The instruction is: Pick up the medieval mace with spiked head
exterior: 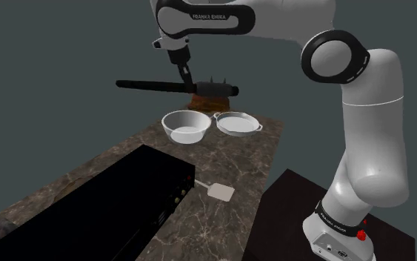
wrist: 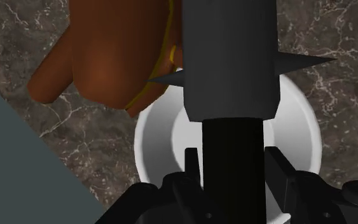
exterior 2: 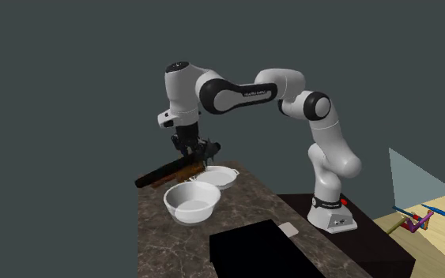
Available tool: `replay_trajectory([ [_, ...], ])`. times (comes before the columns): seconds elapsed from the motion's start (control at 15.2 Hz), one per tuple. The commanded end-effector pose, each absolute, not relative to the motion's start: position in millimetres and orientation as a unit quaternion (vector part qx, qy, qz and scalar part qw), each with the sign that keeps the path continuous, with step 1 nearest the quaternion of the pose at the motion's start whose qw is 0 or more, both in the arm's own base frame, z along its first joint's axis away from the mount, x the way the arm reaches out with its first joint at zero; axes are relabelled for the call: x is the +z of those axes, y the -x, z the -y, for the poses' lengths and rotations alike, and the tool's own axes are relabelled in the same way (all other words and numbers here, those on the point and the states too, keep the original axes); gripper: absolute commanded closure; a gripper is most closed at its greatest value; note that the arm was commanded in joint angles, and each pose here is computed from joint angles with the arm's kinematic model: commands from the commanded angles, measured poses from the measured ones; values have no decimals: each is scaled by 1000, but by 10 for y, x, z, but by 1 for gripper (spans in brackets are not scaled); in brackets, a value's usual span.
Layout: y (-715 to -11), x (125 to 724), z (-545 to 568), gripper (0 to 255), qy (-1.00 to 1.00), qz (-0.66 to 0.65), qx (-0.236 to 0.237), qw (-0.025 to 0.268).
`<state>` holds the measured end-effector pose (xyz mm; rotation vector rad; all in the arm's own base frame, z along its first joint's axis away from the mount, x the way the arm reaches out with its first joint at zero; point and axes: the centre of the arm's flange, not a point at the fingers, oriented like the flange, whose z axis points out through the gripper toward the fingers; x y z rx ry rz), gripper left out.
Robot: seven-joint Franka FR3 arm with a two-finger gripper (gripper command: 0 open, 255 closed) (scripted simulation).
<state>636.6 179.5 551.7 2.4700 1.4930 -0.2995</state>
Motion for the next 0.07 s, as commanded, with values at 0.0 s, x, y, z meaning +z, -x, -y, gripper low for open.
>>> replay_trajectory([
  [0.0,-6365,5547,-1796,255,-845,-511,-102,120],
])
